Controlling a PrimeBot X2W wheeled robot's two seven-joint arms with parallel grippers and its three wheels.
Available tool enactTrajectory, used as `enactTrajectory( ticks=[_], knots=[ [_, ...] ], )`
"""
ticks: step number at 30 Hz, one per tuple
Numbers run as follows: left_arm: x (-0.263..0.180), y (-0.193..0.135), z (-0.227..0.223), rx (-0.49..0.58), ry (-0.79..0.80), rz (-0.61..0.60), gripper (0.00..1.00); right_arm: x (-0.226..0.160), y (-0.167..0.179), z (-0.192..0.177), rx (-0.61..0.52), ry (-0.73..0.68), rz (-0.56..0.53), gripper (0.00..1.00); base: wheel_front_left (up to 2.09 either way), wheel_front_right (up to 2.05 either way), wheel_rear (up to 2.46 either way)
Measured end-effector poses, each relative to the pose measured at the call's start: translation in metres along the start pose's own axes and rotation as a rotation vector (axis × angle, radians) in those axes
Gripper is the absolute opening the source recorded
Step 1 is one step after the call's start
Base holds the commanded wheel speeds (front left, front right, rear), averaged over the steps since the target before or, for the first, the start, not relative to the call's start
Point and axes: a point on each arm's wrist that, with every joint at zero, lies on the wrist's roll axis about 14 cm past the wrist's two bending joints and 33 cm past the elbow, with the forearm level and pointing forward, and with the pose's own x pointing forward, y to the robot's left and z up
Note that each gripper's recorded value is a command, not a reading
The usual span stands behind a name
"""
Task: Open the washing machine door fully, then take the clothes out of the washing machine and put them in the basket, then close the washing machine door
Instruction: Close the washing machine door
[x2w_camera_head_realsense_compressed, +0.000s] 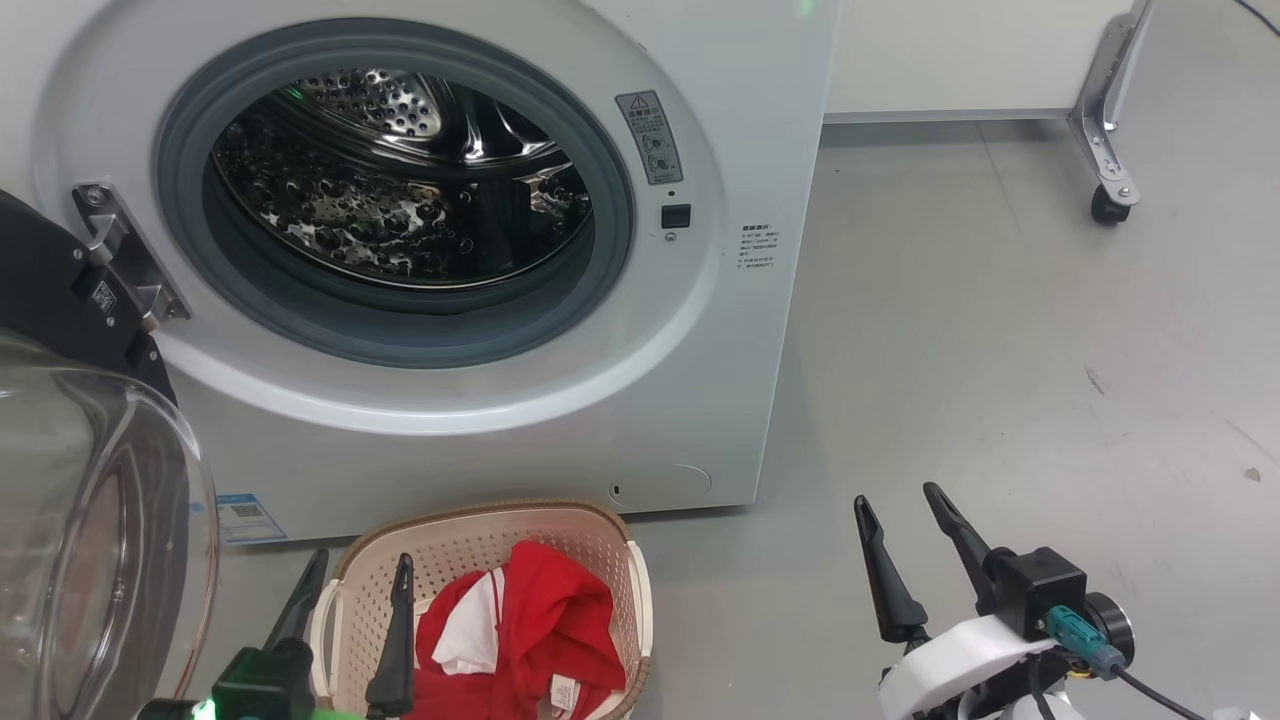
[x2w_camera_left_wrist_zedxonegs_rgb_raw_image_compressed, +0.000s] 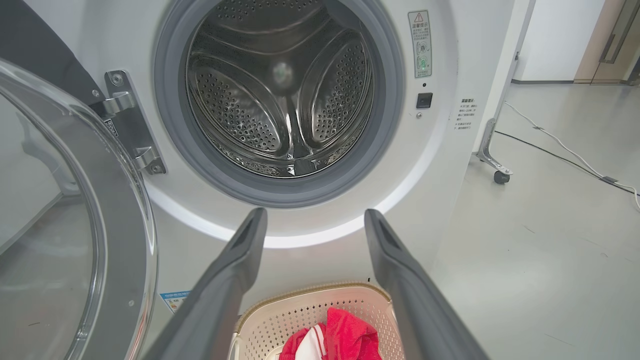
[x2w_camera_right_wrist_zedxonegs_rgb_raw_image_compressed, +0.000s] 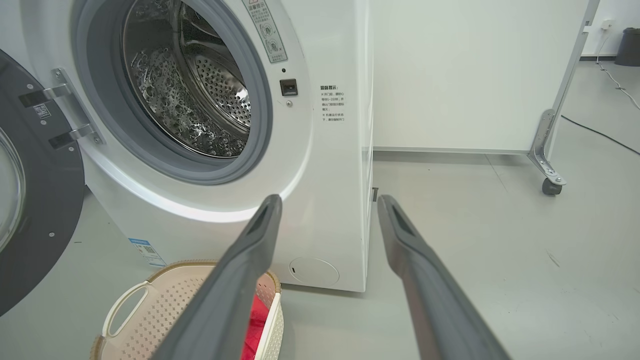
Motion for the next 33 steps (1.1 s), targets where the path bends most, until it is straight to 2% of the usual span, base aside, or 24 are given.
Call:
enactTrajectory(
  ticks=[33],
  knots=[
    [-0.005,-0.008,0.015,0.002,0.002,-0.012,1.0,0.0,-0.003,-0.001,0.008,0.01,-0.013,1.0,-0.02,0.07,-0.05]
  ],
)
